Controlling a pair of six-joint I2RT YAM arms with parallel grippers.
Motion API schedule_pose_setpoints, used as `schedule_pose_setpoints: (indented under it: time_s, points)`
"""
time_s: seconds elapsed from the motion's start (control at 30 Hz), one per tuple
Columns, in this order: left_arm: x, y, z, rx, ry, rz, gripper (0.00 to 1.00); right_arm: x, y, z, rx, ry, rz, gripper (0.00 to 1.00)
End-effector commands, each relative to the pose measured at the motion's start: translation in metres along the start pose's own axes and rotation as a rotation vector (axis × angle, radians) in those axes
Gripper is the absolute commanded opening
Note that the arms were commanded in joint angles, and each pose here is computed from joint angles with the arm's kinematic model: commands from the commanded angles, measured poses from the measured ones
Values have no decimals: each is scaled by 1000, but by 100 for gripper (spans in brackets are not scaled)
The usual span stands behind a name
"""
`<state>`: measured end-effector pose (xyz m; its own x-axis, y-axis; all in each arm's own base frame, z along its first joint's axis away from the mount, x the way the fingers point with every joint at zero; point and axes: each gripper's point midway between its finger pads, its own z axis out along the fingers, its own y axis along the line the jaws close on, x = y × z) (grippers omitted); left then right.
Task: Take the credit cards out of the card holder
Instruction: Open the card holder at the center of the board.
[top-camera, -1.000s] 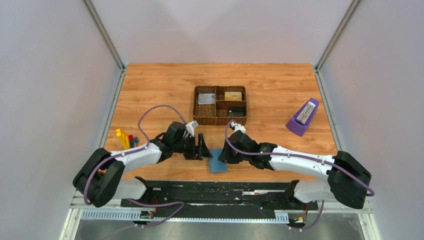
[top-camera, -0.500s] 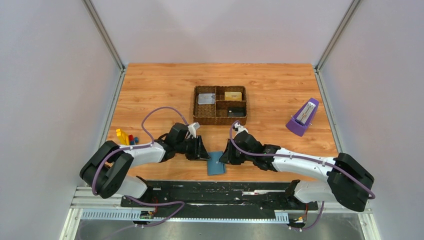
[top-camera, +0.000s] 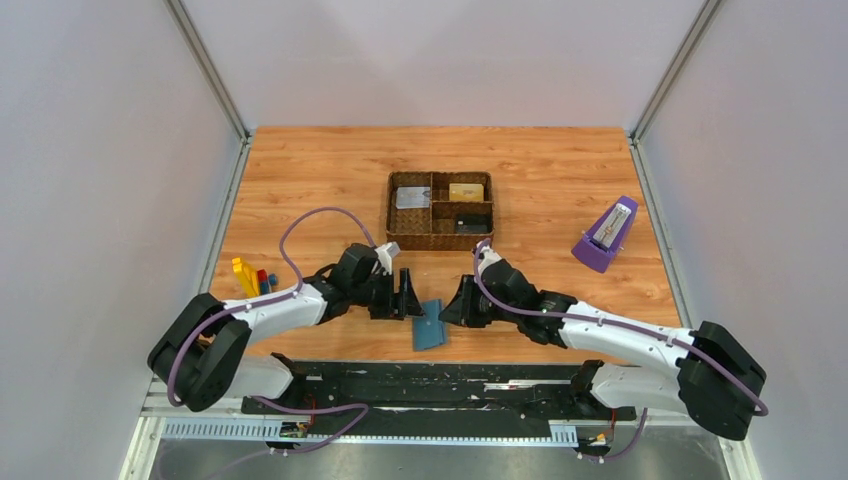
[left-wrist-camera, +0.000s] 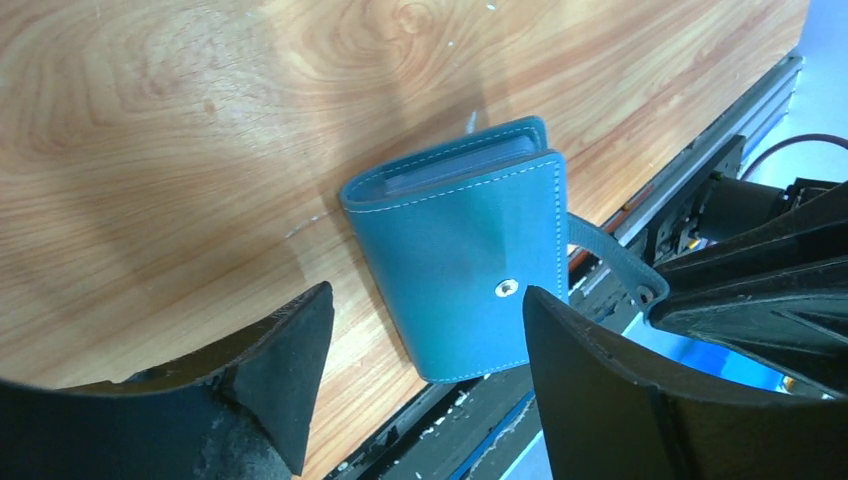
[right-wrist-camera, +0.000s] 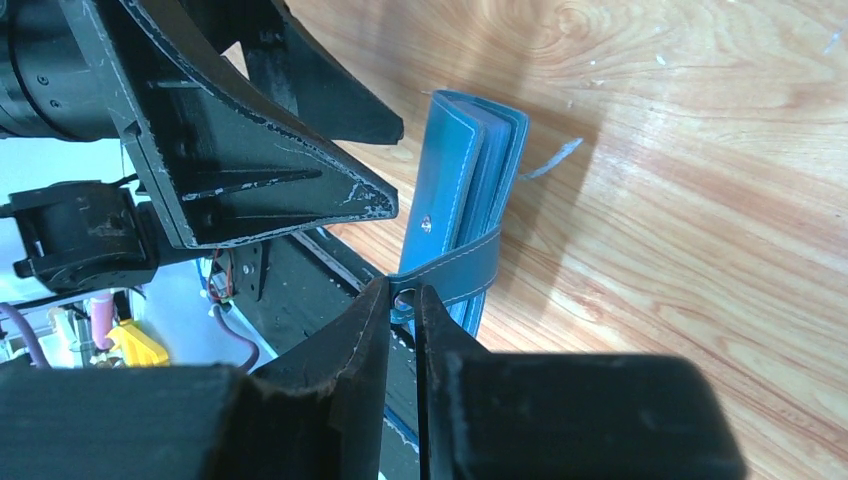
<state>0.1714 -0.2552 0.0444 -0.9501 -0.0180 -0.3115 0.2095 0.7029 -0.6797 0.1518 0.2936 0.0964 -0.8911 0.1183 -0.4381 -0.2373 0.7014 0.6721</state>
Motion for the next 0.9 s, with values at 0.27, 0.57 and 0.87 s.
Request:
schedule_pose_setpoints:
  time_s: [0.27,0.57,0.87]
  points:
    - [-20,-33,-14,68,-60,78,87,-15,46,-14,-210,-47,-27,0]
    - [-20,-27,-13,34,-55,84,84,-14,48,-13,-223,-43,-26,0]
    - [-23,-21,-16,-15,-55,107,76,-16,50,-14,-225,-45,-30,0]
